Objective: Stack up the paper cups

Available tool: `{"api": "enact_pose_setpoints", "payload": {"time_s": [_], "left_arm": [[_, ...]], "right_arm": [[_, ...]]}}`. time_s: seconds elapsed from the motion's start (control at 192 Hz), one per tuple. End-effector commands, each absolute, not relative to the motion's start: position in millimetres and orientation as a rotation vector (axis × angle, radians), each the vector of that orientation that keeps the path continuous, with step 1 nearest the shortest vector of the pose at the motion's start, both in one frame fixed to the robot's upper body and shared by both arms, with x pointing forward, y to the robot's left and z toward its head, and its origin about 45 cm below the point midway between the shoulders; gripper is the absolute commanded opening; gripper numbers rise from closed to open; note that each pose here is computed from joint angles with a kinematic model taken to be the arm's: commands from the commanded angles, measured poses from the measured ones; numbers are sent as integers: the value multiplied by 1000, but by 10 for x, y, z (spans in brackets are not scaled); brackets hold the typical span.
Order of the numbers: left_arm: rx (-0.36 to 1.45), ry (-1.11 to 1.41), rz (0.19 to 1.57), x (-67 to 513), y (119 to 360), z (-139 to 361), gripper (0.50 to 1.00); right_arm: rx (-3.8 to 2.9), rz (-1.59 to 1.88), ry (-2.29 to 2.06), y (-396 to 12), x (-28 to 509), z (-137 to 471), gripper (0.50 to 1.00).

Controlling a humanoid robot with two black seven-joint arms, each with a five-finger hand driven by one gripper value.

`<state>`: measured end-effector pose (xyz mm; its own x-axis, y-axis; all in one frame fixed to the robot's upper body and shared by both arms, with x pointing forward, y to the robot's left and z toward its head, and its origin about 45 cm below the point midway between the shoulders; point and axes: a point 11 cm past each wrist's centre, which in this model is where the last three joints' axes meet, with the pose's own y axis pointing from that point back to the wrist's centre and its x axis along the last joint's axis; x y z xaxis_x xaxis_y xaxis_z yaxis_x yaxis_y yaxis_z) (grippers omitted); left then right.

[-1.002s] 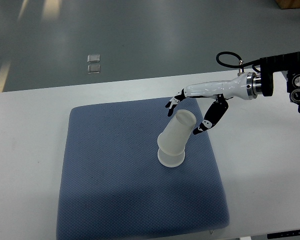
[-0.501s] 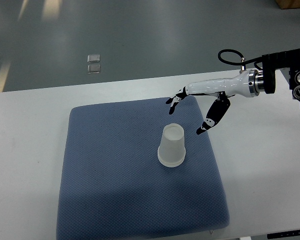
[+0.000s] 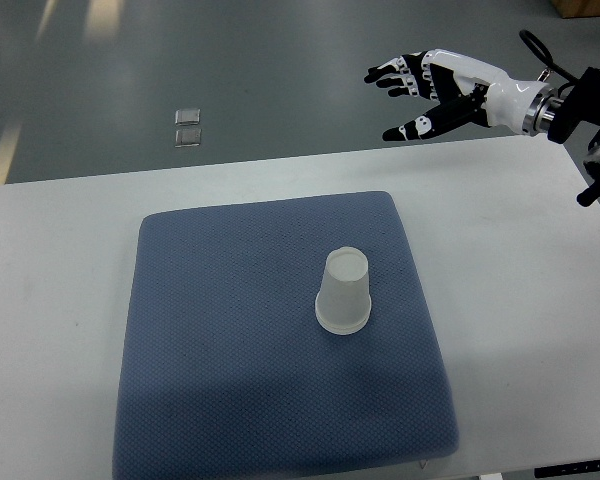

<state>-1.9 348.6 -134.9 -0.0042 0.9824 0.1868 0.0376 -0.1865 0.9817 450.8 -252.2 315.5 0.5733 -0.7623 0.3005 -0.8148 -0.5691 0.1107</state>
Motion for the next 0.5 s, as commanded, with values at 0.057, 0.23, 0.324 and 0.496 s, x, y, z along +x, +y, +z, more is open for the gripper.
{"api": "enact_pose_setpoints", "payload": {"time_s": [0.057,0.23,0.324,0.496], "left_arm": [[1371,1148,1335,-19,3486,-1349,1000],[1371,1148,1335,-19,3485,-1349,1000],[1371,1148,1335,-19,3486,-1349,1000],[1371,1148,1335,-19,3486,-1349,1000]], "right_arm": [[2524,151,-1563,-2551,4579,2855,911],[2516,-60,-1788,-2535,4573,2627,911],[2491,-119,-1840,-2489,4543,2493,913],[2496,-195,-1830,-2374,4445,2274,915]]}}
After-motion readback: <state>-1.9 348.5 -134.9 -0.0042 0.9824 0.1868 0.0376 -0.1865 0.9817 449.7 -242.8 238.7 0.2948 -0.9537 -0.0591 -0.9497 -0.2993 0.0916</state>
